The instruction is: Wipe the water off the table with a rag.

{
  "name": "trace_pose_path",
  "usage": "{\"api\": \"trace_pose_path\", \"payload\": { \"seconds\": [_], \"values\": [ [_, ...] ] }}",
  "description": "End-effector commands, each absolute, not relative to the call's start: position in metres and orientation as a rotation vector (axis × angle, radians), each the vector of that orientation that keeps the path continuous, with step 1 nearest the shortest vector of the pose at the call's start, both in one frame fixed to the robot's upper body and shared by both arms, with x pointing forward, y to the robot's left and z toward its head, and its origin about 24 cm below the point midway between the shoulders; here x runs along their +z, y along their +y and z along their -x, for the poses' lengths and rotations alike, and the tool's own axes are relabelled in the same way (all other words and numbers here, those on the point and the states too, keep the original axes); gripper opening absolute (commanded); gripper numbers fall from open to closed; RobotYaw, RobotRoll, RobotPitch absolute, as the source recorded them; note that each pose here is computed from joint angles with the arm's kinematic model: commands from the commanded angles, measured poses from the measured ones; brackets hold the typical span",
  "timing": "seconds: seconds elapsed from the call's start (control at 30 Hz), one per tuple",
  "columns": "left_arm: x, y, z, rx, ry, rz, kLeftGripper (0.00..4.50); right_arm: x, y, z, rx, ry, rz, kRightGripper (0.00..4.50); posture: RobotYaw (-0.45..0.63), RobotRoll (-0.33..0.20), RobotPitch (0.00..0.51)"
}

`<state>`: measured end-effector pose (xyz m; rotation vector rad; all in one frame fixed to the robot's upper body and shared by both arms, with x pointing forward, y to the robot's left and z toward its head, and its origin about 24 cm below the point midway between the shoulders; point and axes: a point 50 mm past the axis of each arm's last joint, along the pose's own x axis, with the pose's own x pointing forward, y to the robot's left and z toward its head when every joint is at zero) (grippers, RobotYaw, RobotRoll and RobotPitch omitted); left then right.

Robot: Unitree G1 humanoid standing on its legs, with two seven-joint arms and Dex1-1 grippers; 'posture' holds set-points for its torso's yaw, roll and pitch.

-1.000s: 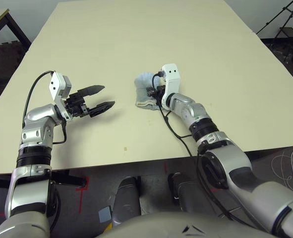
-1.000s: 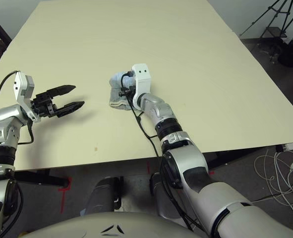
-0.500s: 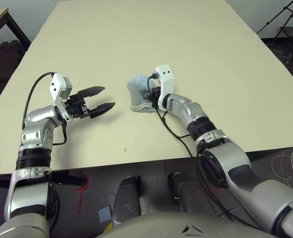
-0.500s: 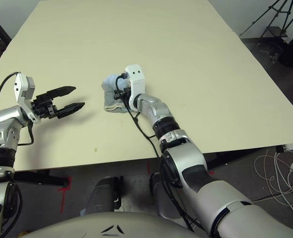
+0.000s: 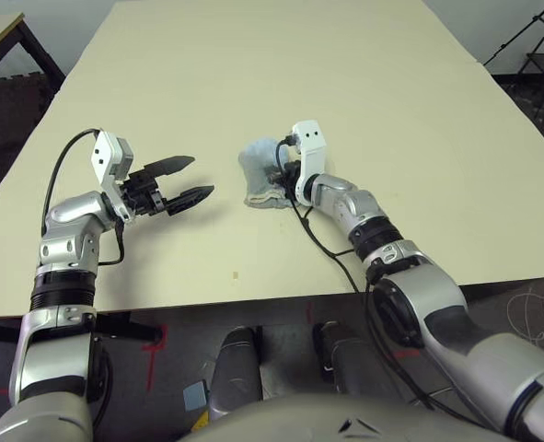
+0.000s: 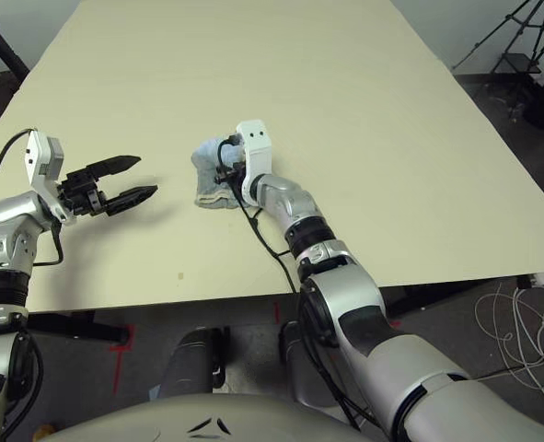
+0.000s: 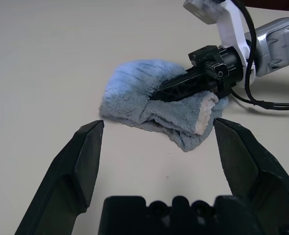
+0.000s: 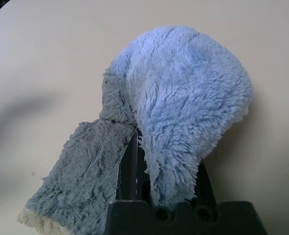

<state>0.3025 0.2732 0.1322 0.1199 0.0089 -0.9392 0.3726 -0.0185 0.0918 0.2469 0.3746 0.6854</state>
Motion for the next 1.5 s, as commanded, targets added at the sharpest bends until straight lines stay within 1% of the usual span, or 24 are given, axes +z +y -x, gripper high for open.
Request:
{"api": "trace_pose_path", "payload": {
  "seconds": [0.03,0.3,0.47,0.7,0.93,1.07,1.5],
  "values": [
    [0.132,0.271,-0.306,-0.949,0.016,-0.132,4.50,0.100,-0.025,-0.379,0.652,0.349,-0.257,0.08,-0.01,0.000,0.122],
    [0.131,0.271,-0.306,-0.952,0.017,-0.132,4.50,0.102,-0.056,-0.388,0.583,0.337,-0.252,0.08,-0.01,0.000,0.124],
    [0.130,0.271,-0.308,-0.953,0.019,-0.130,4.50,0.099,-0.087,-0.390,0.541,0.351,-0.216,0.08,-0.02,0.000,0.124],
    [0.129,0.269,-0.310,-0.957,0.015,-0.129,4.50,0.091,-0.126,-0.382,0.505,0.393,-0.159,0.08,-0.04,0.000,0.128],
    [0.129,0.267,-0.314,-0.963,0.013,-0.129,4.50,0.092,-0.167,-0.372,0.443,0.410,-0.125,0.08,-0.05,0.000,0.133],
    [0.129,0.266,-0.315,-0.965,0.013,-0.129,4.50,0.095,-0.184,-0.368,0.411,0.413,-0.117,0.08,-0.06,0.000,0.134],
    [0.130,0.265,-0.320,-0.967,0.004,-0.129,4.50,0.101,-0.207,-0.356,0.390,0.422,-0.104,0.08,-0.07,0.000,0.139]
  ]
}}
